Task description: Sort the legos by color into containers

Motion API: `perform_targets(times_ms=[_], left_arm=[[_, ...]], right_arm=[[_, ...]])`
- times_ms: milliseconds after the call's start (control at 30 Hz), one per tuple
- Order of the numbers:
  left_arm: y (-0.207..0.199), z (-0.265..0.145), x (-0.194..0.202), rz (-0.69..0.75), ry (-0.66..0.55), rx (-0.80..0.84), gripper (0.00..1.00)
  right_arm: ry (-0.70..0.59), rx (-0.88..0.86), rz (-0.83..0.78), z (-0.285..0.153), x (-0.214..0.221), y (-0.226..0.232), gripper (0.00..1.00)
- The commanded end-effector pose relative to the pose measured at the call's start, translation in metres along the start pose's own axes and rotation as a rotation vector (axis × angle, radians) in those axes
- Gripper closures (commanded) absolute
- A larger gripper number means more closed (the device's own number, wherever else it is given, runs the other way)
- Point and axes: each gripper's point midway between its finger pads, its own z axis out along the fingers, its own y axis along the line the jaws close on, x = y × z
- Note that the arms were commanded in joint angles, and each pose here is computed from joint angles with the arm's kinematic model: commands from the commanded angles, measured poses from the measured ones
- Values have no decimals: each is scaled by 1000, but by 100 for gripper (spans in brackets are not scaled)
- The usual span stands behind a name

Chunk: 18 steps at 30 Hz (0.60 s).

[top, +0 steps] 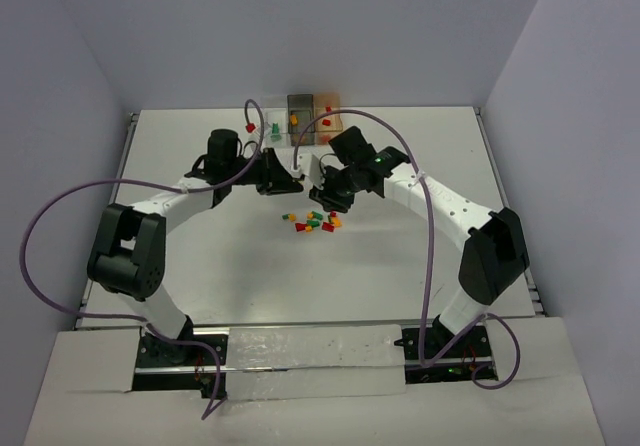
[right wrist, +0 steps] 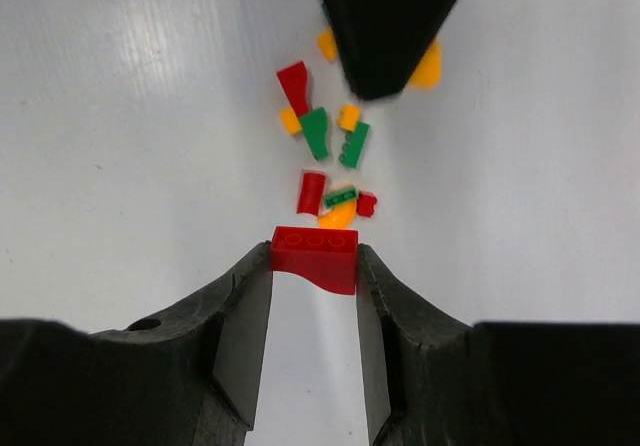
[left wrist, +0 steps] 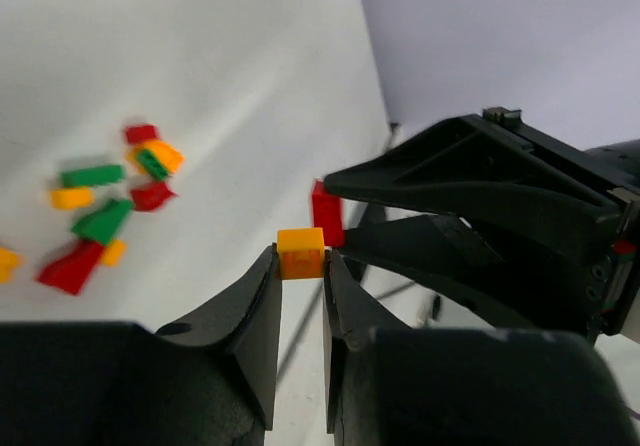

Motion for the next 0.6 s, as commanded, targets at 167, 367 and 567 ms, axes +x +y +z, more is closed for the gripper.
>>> perform_targets(times_ms=[167, 367, 567], left_arm=[[29, -2, -157, 435, -330, -442, 97], [60, 28, -225, 458, -429, -523, 97], [90, 57, -260, 484, -477, -552, 93]], right_arm=[[-118, 243, 230, -34, -10, -117, 100], [-221, 363, 361, -36, -28, -183, 100], [-326, 487, 442, -23, -37, -245, 100]])
